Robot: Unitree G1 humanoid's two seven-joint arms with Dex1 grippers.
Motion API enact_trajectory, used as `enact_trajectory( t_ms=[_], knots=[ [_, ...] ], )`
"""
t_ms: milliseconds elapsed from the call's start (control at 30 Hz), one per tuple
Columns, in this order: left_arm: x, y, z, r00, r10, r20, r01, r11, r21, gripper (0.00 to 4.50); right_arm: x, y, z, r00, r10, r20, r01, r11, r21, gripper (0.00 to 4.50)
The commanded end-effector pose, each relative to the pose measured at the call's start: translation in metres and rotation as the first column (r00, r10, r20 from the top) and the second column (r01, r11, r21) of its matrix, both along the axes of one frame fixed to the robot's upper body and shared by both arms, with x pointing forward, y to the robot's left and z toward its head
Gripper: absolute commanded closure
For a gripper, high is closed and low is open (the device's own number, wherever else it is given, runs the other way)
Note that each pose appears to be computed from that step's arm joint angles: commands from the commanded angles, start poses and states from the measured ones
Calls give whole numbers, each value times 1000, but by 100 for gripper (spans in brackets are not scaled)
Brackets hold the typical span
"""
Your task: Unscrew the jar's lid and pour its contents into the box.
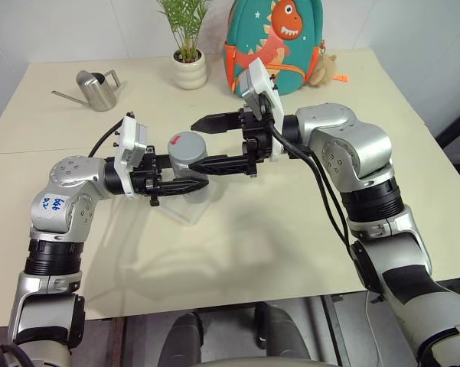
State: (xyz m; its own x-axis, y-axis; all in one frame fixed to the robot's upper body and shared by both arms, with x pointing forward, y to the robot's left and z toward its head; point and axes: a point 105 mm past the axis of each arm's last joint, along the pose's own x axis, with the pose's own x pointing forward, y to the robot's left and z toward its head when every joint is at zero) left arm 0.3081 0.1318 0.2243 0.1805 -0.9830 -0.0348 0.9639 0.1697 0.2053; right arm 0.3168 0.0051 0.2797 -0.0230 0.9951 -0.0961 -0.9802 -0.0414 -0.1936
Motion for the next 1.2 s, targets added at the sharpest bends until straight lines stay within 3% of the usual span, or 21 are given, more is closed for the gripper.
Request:
enact_trajectory(
  t_ms=[33, 500, 600, 733, 1067, 1200],
  knots=[
    [-4, 3, 12, 998, -4, 62, 4, 1000, 4, 255, -9, -1, 16, 998, 33, 45, -34, 998, 43, 3],
    [-5, 3, 12, 998, 3, 64, -4, 1000, 3, 255, -8, 13, 16, 998, 44, 38, -45, 998, 43, 3],
    [-5, 3, 11, 998, 5, 63, -5, 1000, 3, 255, -10, 14, 16, 998, 54, 31, -55, 997, 48, 64],
    [-5, 2, 11, 998, 5, 62, -5, 1000, 1, 255, -13, 15, 17, 998, 67, 22, -68, 996, 58, 195],
    [-6, 7, 4, 999, 8, 48, -9, 1000, 20, 255, -23, -13, 51, 989, 103, -110, -65, 950, 306, 195],
    [-5, 12, 3, 998, 29, 48, -30, 999, 18, 255, -8, -45, 41, 991, -80, -107, 111, 940, 323, 195]
  ],
)
